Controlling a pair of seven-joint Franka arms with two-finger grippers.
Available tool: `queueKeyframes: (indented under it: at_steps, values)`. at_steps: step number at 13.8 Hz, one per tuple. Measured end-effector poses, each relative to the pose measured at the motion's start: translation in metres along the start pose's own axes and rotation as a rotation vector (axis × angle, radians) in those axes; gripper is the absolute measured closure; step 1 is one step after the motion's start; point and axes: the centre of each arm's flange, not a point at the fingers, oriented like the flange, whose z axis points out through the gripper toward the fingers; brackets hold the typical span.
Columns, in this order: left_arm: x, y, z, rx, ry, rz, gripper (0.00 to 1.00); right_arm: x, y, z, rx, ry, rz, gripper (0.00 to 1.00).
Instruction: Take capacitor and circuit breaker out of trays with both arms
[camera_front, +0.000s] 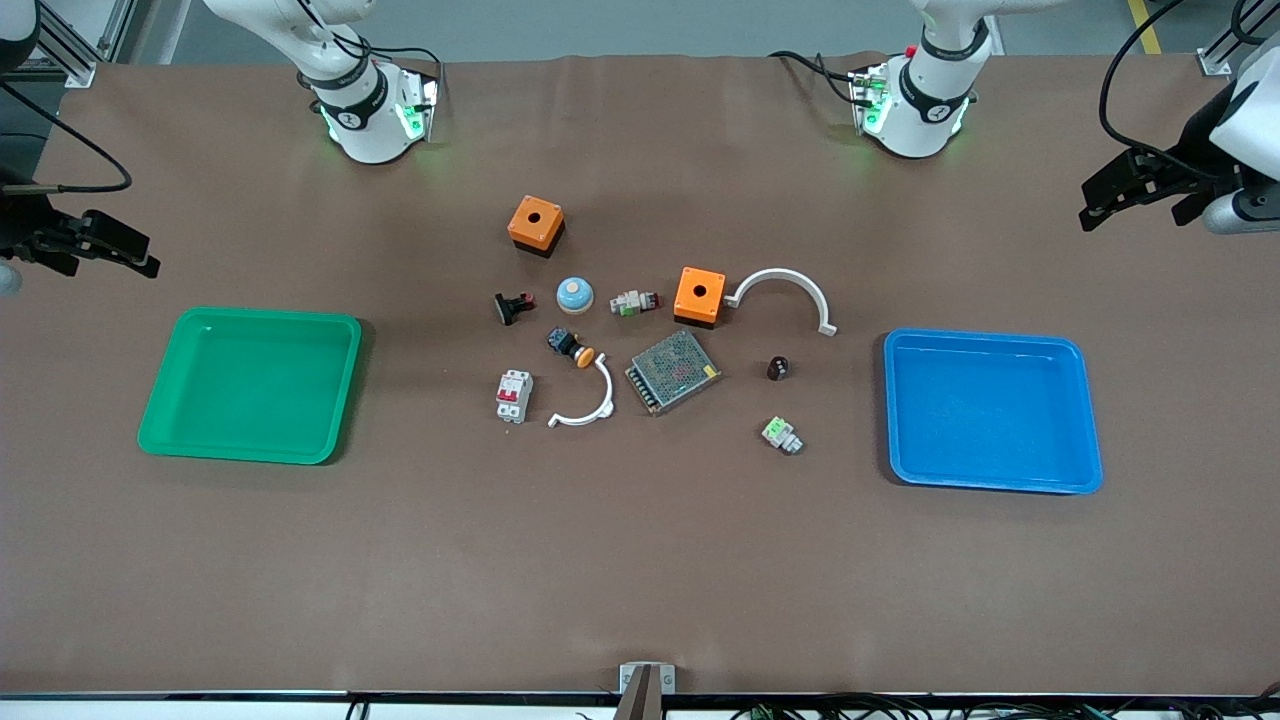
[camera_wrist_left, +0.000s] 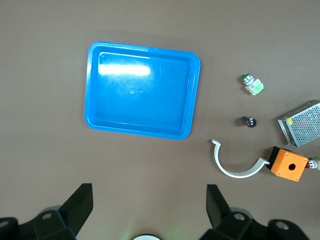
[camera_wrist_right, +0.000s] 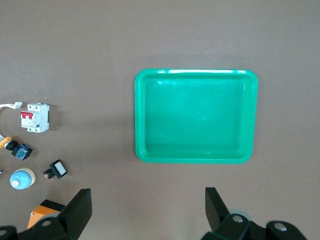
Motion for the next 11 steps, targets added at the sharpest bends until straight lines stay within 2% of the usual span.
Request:
queueKeyframes:
  at_steps: [11]
  values:
    - [0.014,0.005,0.007,0.014,-0.005,0.011,0.00,0.003,-0.001,-0.002,-0.002,0.027,-0.027,0.00]
